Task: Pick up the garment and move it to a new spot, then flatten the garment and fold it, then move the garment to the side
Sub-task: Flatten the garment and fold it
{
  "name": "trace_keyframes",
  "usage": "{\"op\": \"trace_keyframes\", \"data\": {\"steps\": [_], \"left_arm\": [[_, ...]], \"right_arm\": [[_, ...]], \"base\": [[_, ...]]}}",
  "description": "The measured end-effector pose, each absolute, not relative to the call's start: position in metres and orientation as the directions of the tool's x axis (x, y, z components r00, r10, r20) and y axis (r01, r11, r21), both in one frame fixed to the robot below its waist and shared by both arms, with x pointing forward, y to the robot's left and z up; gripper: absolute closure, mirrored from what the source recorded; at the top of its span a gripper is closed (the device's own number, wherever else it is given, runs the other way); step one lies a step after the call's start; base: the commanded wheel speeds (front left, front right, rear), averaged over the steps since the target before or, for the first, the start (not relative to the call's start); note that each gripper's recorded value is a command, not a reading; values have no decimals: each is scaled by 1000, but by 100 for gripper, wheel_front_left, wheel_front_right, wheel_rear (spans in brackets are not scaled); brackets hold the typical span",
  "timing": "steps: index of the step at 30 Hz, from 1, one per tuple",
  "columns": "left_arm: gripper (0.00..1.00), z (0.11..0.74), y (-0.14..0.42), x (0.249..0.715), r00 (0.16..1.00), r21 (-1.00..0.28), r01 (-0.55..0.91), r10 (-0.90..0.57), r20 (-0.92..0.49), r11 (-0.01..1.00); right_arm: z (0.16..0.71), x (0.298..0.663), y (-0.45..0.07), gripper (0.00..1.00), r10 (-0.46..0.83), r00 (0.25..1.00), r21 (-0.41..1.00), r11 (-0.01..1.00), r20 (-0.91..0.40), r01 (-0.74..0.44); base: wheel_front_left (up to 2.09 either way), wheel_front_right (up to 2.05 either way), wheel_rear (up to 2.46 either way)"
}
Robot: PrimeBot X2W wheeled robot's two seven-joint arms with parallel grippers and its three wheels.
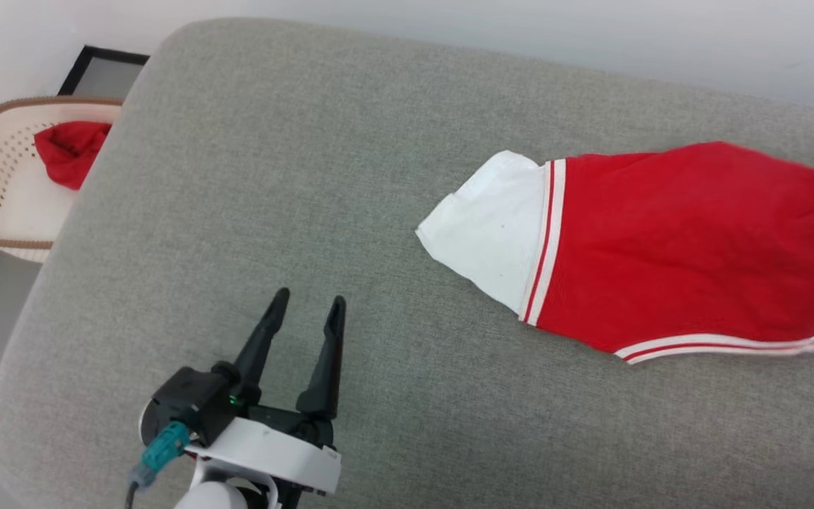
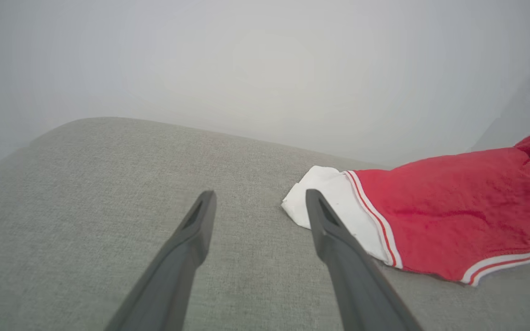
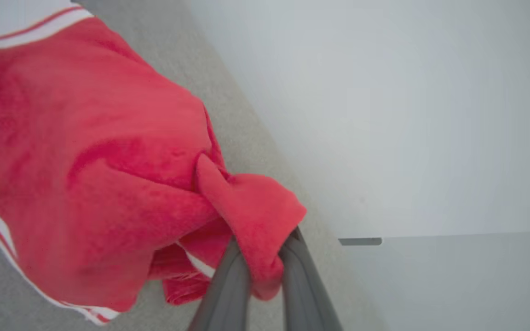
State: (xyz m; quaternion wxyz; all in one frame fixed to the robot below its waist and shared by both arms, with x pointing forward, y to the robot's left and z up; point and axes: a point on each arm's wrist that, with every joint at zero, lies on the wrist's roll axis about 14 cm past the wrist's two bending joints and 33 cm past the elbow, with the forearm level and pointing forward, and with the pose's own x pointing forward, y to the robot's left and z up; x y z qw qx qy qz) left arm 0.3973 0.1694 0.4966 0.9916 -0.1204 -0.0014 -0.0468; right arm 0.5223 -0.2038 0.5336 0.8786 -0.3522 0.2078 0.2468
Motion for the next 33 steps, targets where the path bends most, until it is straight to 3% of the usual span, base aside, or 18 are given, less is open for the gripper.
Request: {"op": "trace_keyframes", "data": {"steps": [4, 13, 20, 21, 23, 33], "left_arm": [[0, 496, 166, 397, 994, -244, 106, -104, 17, 964], [0, 483, 168, 397, 996, -267, 82, -89, -13, 960], [0, 470, 168, 400, 996, -277, 65, -79, -42, 959], [0, 469, 167, 401, 996, -276, 66, -81, -44, 959], [0, 468, 167, 403, 995, -276, 69, -85, -46, 959], [0, 465, 147, 414, 989, -292, 125, -141, -35, 948]], "right_arm": [[542, 514, -161, 100, 374, 777, -539, 566, -507, -624], [482, 475, -52, 100, 595, 569, -361, 441, -567, -821], [454, 467, -11, 100, 684, 499, -236, 446, -532, -864], [455, 468, -9, 85, 693, 504, -228, 456, -515, -860], [459, 472, -8, 0, 706, 518, -202, 485, -484, -851], [491, 479, -68, 0, 660, 619, -180, 609, -426, -773]], "base": [[0, 0, 0], [0, 0, 0], [0, 0, 0], [0, 0, 0], [0, 0, 0], [0, 0, 0]]}}
